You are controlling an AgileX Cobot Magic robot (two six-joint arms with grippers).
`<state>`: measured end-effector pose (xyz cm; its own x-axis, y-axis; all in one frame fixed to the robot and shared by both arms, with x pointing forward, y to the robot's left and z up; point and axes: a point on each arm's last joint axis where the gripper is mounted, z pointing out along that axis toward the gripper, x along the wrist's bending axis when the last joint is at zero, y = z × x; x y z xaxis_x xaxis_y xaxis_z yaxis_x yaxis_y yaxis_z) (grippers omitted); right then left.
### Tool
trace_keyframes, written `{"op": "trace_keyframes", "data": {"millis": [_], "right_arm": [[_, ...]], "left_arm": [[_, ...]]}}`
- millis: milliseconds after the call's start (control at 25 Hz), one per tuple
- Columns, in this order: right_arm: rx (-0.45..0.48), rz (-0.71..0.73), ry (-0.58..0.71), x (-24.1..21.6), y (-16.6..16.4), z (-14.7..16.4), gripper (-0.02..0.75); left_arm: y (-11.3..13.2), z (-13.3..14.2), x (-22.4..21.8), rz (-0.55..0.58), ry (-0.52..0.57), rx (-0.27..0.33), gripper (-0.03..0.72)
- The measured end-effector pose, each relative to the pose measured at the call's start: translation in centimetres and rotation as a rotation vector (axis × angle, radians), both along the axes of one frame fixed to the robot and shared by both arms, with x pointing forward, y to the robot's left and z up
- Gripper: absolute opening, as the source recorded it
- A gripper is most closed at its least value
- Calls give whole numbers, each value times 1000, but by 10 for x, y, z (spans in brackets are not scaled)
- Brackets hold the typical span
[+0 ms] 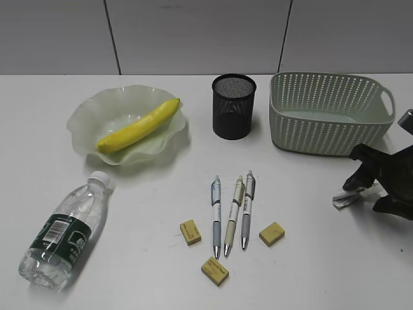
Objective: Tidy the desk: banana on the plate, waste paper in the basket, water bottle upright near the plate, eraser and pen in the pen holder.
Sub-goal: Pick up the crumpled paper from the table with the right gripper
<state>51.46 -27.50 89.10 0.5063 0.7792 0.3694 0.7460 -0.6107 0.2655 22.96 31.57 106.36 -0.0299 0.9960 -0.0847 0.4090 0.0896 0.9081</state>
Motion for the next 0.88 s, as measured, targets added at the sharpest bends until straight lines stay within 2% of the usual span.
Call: {"op": "trace_keyframes", "data": {"millis": [120, 200, 400, 440, 560, 680, 760, 880], "right_arm": [[-5, -19, 4, 1, -1, -4, 476], [-6, -22, 15, 1, -1, -8, 410], [-10, -30, 20, 2, -2, -11, 68], [-10, -31, 19, 2, -2, -11, 35], [-8, -23, 17, 2, -1, -9, 14], [-28, 82, -3, -2, 1, 4, 13], [-80, 199, -82, -5, 5, 26, 13], [-186, 307, -309, -9, 11, 74, 13]], "left_arm": [[0, 0, 0, 0, 0, 0, 309], [0, 0, 0, 0, 0, 0, 309], [0, 0, 0, 0, 0, 0, 309], [0, 0, 0, 0, 0, 0, 309], [0, 0, 0, 0, 0, 1, 309], [0, 0, 0, 0, 0, 1, 309], [0, 0, 0, 0, 0, 1, 309], [0, 0, 0, 0, 0, 1, 309]]}}
